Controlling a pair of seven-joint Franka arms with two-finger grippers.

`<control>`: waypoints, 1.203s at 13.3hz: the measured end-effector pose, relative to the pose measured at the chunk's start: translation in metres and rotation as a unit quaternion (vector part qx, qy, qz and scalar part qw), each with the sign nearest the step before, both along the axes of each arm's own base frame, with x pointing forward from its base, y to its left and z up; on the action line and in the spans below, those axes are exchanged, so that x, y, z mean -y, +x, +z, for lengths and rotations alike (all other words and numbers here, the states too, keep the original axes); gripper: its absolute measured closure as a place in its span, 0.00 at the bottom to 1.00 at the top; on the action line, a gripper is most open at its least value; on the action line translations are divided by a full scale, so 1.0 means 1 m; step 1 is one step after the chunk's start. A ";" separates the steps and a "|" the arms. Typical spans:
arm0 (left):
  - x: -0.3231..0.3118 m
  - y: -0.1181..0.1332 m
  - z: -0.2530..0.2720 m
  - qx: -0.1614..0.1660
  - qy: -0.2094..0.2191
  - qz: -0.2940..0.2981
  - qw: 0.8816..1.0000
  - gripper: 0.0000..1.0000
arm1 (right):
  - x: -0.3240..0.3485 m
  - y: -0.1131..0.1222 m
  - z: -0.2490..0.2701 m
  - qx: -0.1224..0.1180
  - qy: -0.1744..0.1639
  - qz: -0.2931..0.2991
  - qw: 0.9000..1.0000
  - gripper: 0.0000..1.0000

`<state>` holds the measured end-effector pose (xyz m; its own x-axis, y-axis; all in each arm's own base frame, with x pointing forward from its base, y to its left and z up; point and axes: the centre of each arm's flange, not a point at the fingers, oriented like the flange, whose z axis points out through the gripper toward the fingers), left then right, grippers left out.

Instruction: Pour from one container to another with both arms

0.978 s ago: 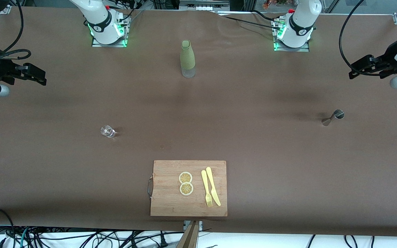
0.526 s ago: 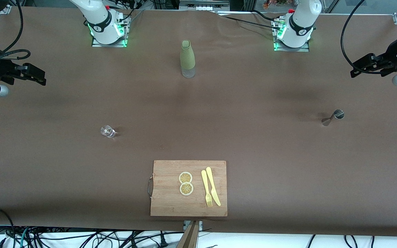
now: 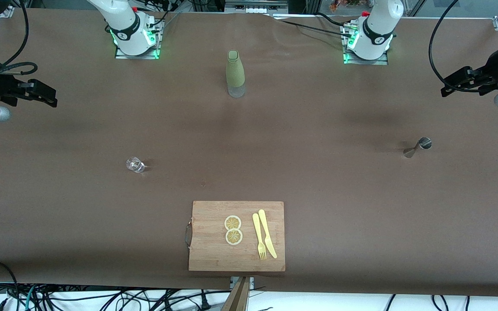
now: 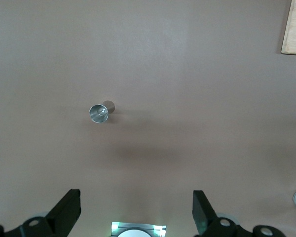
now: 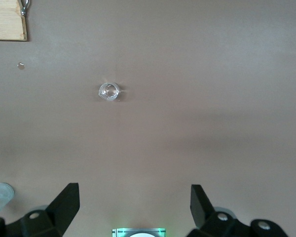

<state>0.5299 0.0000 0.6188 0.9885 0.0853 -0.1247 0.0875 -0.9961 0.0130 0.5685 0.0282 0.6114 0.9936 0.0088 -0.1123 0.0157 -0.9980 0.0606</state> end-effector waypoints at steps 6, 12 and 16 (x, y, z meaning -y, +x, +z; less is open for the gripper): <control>0.000 0.000 -0.001 -0.001 0.000 0.000 1.000 0.00 | 0.000 0.000 0.000 0.000 0.000 0.000 1.000 0.00; -0.005 0.000 -0.004 -0.004 0.000 0.005 1.000 0.00 | 0.004 0.005 -0.011 -0.009 -0.015 -0.001 1.000 0.00; -0.037 0.007 -0.020 -0.017 -0.006 -0.006 1.000 0.00 | 0.003 0.017 -0.034 -0.023 -0.017 0.000 1.000 0.00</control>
<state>0.5373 0.0372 0.5993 0.9846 0.0708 -0.1600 0.0754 -0.9969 0.0229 0.5851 0.0249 0.5777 0.9873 0.0037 -0.1589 0.0187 -0.9955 0.0932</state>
